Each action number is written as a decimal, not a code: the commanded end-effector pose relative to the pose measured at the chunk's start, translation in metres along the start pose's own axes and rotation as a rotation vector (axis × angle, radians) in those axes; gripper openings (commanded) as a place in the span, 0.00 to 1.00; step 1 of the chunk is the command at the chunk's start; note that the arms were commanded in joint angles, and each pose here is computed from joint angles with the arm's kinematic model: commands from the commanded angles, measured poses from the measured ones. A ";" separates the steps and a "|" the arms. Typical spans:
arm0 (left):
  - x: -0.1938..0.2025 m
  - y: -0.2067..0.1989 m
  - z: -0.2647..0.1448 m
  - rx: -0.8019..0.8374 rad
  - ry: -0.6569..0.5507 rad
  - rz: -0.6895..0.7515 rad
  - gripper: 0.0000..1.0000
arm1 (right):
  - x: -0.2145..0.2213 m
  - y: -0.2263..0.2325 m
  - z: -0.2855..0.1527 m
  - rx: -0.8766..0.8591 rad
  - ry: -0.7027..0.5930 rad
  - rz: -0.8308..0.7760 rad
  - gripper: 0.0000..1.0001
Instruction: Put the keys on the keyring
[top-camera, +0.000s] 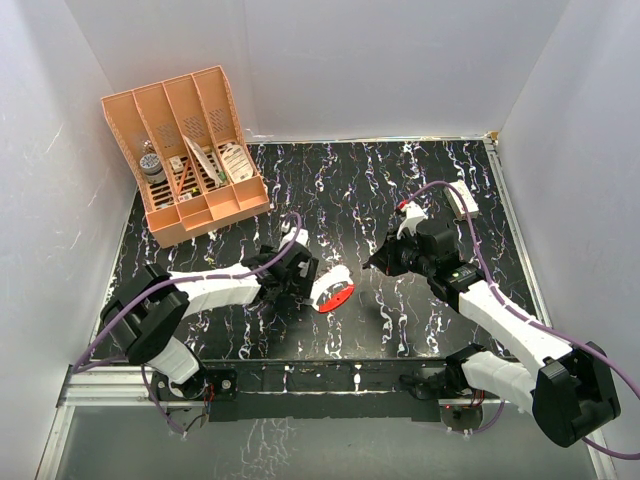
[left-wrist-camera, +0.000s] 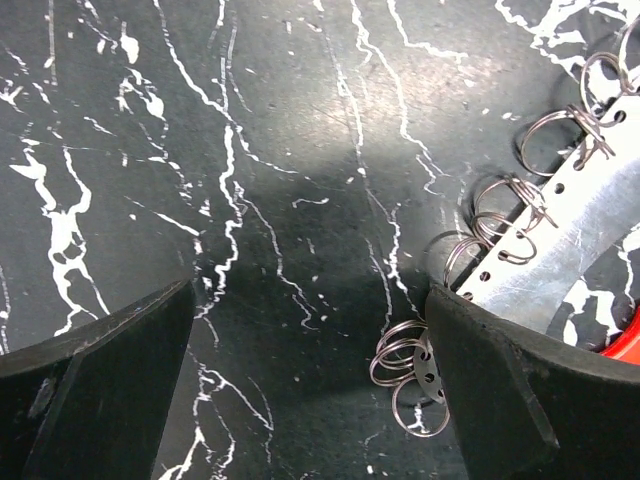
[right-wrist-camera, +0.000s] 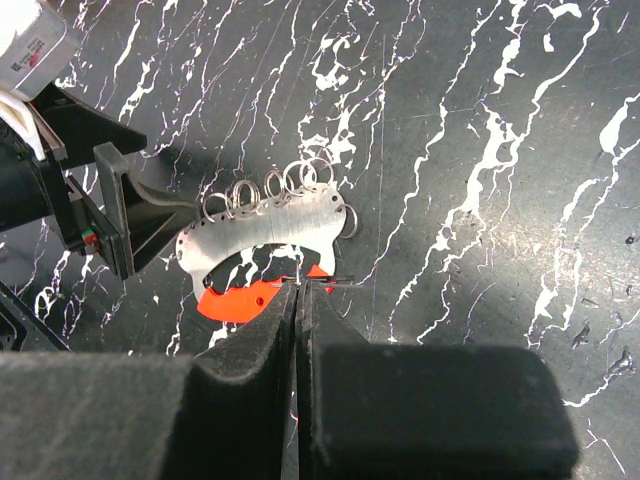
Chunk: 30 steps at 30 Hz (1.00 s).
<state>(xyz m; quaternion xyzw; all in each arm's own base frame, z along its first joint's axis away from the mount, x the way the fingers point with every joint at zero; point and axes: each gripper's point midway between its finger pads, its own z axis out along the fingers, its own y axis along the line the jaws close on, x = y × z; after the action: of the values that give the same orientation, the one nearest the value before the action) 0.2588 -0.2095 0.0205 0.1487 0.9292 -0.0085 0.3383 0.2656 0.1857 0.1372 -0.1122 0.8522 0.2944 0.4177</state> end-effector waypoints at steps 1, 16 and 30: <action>0.004 -0.014 -0.006 0.020 0.029 -0.006 0.99 | -0.017 0.006 -0.004 -0.024 -0.068 -0.036 0.00; -0.011 -0.044 -0.030 0.072 -0.022 0.002 0.99 | -0.003 0.011 -0.012 -0.048 -0.018 -0.022 0.00; -0.066 -0.073 -0.060 0.431 -0.344 0.193 0.74 | 0.010 0.016 -0.018 -0.075 0.021 -0.011 0.00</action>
<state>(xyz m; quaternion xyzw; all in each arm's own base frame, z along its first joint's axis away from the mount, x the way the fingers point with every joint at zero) 0.2467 -0.2720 0.0874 0.2432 0.8612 -0.1327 0.4260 0.2418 0.1857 0.1317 -0.1276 0.8586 0.3107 0.3872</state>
